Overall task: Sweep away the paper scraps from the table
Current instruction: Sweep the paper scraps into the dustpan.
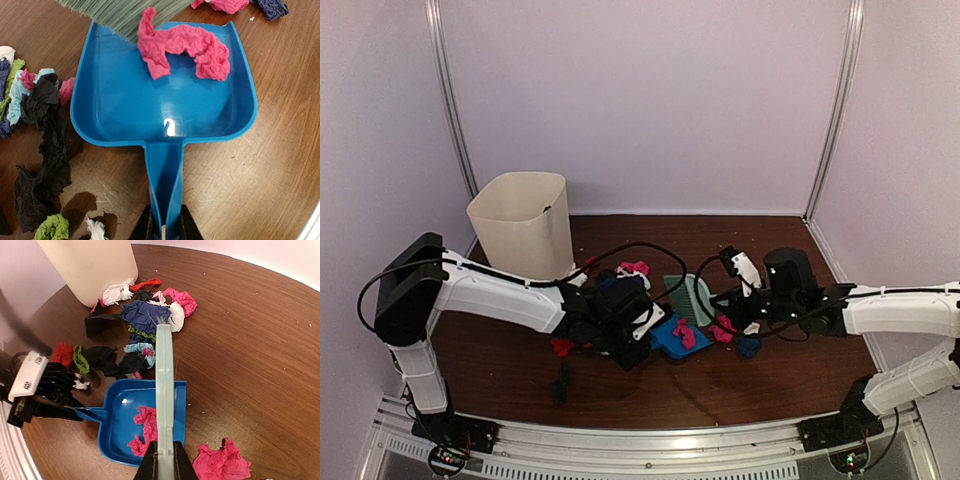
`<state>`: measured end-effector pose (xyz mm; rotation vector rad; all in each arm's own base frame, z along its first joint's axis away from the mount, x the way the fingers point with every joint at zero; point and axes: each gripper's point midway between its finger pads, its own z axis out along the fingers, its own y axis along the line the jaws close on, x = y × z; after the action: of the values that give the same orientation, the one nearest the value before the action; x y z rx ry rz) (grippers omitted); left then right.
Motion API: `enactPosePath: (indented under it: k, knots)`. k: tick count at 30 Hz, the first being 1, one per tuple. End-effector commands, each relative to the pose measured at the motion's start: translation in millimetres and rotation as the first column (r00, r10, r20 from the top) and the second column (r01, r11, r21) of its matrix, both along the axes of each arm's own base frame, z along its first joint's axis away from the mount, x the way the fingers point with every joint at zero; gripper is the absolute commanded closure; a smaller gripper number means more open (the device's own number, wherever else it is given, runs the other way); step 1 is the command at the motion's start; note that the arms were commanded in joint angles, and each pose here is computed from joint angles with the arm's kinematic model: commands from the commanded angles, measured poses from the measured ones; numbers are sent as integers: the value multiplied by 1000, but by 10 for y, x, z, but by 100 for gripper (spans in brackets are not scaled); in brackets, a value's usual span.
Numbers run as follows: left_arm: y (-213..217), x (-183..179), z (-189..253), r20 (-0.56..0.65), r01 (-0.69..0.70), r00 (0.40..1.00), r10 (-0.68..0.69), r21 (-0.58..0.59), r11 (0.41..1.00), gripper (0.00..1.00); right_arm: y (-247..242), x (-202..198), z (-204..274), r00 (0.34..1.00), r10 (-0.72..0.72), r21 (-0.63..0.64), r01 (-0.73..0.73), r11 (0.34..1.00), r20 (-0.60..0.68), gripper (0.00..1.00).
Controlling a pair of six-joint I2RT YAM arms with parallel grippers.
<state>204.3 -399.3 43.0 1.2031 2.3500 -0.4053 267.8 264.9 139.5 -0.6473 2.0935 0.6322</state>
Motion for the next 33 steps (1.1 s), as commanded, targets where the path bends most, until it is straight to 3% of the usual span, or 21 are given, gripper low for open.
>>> enactPosePath:
  k: [1, 11, 15, 21, 26, 29, 33]
  knots:
    - [-97, 56, 99, 44, 26, 999, -23, -64, 998, 100, -26, -117, 218, 1000, -20, 137, 22, 990, -14, 100]
    - [-156, -54, 108, 7, 80, 997, -80, -93, 992, 100, -529, -71, 491, 968, -245, 124, 236, 964, 58, 100]
    - [-177, -105, 106, -11, 97, 995, -99, -105, 990, 100, -803, -44, 550, 926, -371, 117, 362, 925, 72, 100]
    - [-209, -221, 123, -32, 140, 989, -145, -122, 983, 100, -1221, -33, 651, 825, -559, 128, 548, 827, 82, 100]
    - [-224, -354, 102, -56, 172, 982, -179, -117, 978, 100, -1651, -71, 685, 677, -733, 132, 722, 679, 69, 100]
    - [-222, -400, 88, -74, 181, 979, -191, -121, 976, 100, -1838, -108, 656, 599, -798, 118, 790, 602, 63, 100]
    - [-239, -458, 76, -89, 203, 973, -215, -127, 971, 100, -1974, -138, 557, 541, -838, 77, 834, 546, 75, 100]
